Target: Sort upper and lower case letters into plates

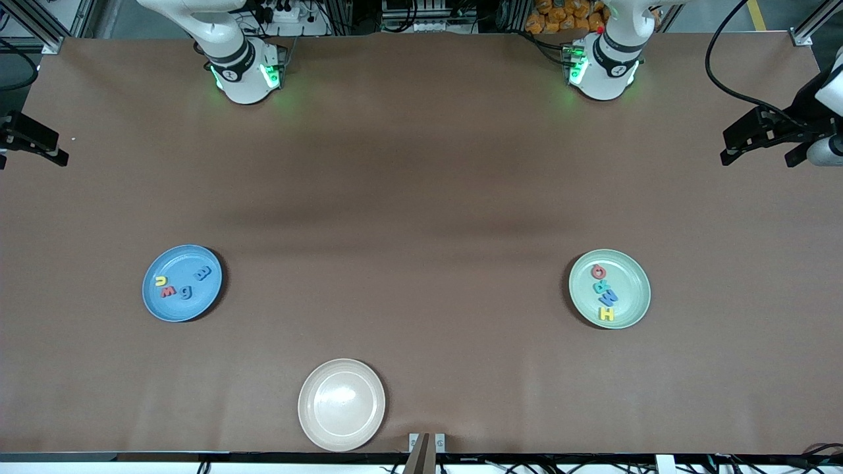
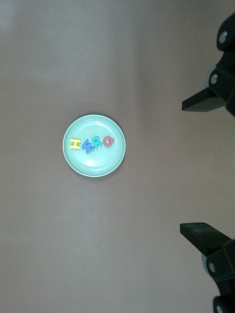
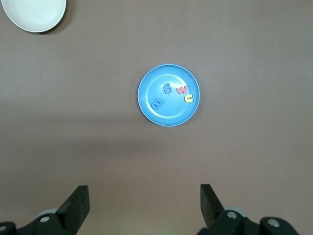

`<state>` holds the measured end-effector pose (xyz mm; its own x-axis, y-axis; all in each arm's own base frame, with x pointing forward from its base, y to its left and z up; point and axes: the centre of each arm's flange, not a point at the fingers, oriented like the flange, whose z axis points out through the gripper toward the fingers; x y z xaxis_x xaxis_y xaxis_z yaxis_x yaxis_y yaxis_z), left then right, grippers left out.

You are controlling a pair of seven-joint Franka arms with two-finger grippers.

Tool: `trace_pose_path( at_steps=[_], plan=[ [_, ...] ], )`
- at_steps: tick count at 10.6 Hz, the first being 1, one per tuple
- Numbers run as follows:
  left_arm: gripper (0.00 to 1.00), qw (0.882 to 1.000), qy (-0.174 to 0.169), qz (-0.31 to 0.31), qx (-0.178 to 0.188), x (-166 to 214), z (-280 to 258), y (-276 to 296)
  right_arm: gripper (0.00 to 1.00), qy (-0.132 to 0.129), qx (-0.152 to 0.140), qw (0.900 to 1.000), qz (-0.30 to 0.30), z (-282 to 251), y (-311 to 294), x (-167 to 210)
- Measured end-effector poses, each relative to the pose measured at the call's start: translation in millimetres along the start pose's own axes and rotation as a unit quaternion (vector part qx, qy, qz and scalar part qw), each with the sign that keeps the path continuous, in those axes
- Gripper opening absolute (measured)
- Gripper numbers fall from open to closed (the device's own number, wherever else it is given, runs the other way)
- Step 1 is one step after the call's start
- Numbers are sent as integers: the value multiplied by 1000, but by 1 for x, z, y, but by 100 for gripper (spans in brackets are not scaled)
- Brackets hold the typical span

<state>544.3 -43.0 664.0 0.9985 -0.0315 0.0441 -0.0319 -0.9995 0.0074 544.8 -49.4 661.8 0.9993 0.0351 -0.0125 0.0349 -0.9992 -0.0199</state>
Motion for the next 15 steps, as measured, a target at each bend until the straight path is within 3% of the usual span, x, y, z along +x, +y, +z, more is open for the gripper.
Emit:
trace_pose_path(
  at_steps=[15],
  plan=[
    [100, 1000, 14, 5, -1, 5, 6, 5, 100, 4, -4, 1000, 1, -2, 1, 0]
  ],
)
